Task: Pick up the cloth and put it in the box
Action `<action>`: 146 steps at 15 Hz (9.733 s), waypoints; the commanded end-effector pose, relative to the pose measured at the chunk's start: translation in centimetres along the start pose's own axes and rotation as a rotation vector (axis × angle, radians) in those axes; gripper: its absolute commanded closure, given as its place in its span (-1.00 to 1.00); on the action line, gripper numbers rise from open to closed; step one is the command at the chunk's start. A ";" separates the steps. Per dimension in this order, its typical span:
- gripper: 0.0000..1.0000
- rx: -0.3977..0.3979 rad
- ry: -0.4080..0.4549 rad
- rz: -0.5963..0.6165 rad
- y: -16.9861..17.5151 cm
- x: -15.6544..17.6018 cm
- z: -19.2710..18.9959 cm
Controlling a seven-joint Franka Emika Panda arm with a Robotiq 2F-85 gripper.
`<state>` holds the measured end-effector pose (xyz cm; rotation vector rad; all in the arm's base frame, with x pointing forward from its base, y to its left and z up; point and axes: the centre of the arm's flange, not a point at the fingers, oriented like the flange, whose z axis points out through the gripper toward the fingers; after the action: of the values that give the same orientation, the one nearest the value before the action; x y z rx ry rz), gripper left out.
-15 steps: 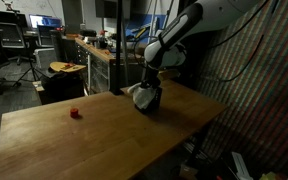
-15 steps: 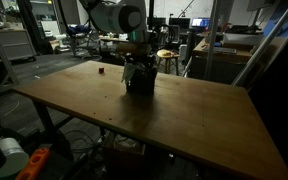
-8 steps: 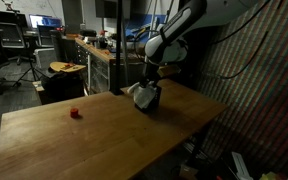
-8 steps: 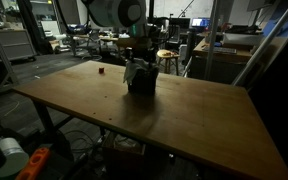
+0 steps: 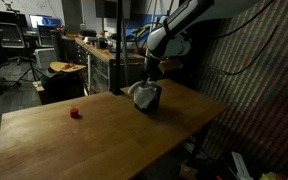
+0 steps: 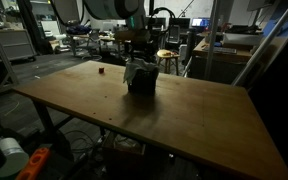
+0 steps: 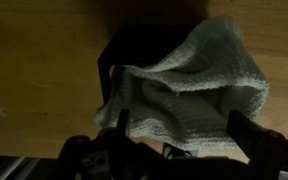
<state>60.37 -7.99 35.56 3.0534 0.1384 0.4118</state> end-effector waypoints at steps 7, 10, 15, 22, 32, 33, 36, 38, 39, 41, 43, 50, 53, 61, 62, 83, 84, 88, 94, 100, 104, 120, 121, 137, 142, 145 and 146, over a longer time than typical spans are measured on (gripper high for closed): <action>-1.00 -0.003 0.107 0.126 -2.1 -4.9 -6.9; -1.00 0.019 0.118 0.195 -3.1 -7.9 -7.4; -1.00 0.051 0.140 0.257 -4.3 -12.4 -7.3; -1.00 0.111 0.216 0.332 -7.0 -13.6 -4.9; -1.00 0.125 0.269 0.287 -10.1 -13.1 -1.0; -1.00 0.120 0.270 0.274 -10.2 -13.0 -0.4; -1.00 0.114 0.270 0.247 -10.3 -12.5 1.4; -1.00 0.108 0.274 0.237 -10.3 -12.0 2.2; -1.00 0.104 0.278 0.231 -10.3 -11.7 2.6; -1.00 0.100 0.279 0.226 -10.1 -11.0 3.3; -1.00 0.097 0.282 0.230 -9.8 -10.4 4.2; -1.00 0.094 0.240 0.281 -8.3 -10.9 7.2; -1.00 0.091 0.228 0.297 -7.4 -11.2 7.8; -1.00 0.103 0.226 0.336 -6.6 -11.6 9.2; -1.00 0.107 0.236 0.341 -6.6 -11.4 9.2; -0.24 0.119 0.364 0.407 -5.1 -8.6 7.4; 0.26 0.120 0.363 0.406 -5.1 -8.6 7.4; 0.35 0.125 0.357 0.405 -5.1 -8.7 7.2; 0.43 0.130 0.328 0.392 -5.5 -8.8 6.3; 0.43 0.133 0.311 0.383 -5.5 -8.9 4.5; 0.43 0.127 0.302 0.366 -5.2 -8.9 2.2; 0.19 0.127 0.276 0.360 -5.1 -10.0 -0.1; -0.52 0.129 0.270 0.359 -5.4 -10.2 0.3; -1.00 0.133 0.240 0.348 -5.6 -9.9 3.2; -1.00 0.142 0.232 0.344 -6.1 -9.5 3.9; -1.00 0.147 0.233 0.339 -6.4 -9.1 4.0; -1.00 0.149 0.235 0.338 -6.4 -9.0 4.1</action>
<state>51.11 -3.07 28.42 3.1761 -0.3809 0.7674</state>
